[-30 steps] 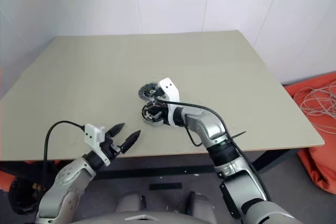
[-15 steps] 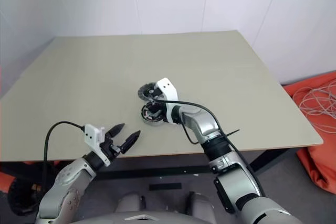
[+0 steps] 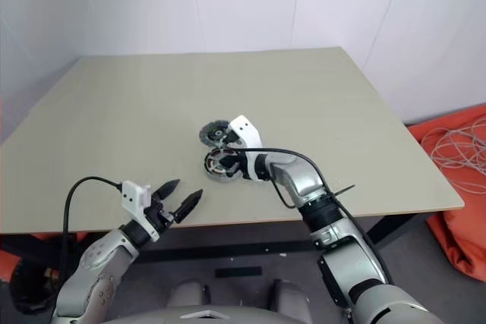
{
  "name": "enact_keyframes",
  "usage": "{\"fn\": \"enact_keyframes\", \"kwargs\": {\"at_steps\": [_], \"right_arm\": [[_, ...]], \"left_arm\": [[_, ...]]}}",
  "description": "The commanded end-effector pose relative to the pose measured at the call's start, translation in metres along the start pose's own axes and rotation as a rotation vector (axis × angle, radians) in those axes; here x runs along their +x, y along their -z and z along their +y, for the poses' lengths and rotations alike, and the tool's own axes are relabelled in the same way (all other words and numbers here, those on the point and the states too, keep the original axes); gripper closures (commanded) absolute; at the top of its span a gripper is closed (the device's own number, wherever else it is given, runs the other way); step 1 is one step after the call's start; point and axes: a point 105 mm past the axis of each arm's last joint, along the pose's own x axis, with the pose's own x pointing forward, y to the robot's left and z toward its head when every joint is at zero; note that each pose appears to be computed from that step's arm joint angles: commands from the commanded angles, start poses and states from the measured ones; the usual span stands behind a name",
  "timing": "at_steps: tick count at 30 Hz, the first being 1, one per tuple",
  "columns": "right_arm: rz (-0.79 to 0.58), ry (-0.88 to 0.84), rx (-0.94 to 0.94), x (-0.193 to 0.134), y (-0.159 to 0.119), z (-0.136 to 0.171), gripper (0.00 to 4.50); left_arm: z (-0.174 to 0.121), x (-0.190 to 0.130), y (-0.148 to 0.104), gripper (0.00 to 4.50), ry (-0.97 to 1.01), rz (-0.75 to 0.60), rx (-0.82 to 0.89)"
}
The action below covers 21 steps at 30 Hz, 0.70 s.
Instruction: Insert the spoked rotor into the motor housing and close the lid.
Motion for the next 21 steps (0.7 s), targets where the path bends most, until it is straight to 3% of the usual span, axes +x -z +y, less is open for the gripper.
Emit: {"fn": "enact_keyframes", "kwargs": {"at_steps": [1,5,14,21], "right_arm": [[-0.073,-0.041,-0.110,-0.012,-0.039,0.005,4.48],[-0.004,-0.156,-0.238,-0.026,-0.041,0.019,3.58],[0.176,-0.289,-0.448,-0.033,-0.024,0.028,0.44],[0.293,-0.376,-0.642,-0.028,-0.017,0.030,0.44]], "left_arm": [[-0.003,0.004,-0.010,0.00,0.021,-0.042,0.017],[-0.004,0.006,-0.010,0.00,0.025,-0.045,0.016],[-0.004,0.005,-0.009,0.00,0.014,-0.055,0.006],[-0.004,0.005,-0.008,0.00,0.007,-0.060,-0.001]]}}
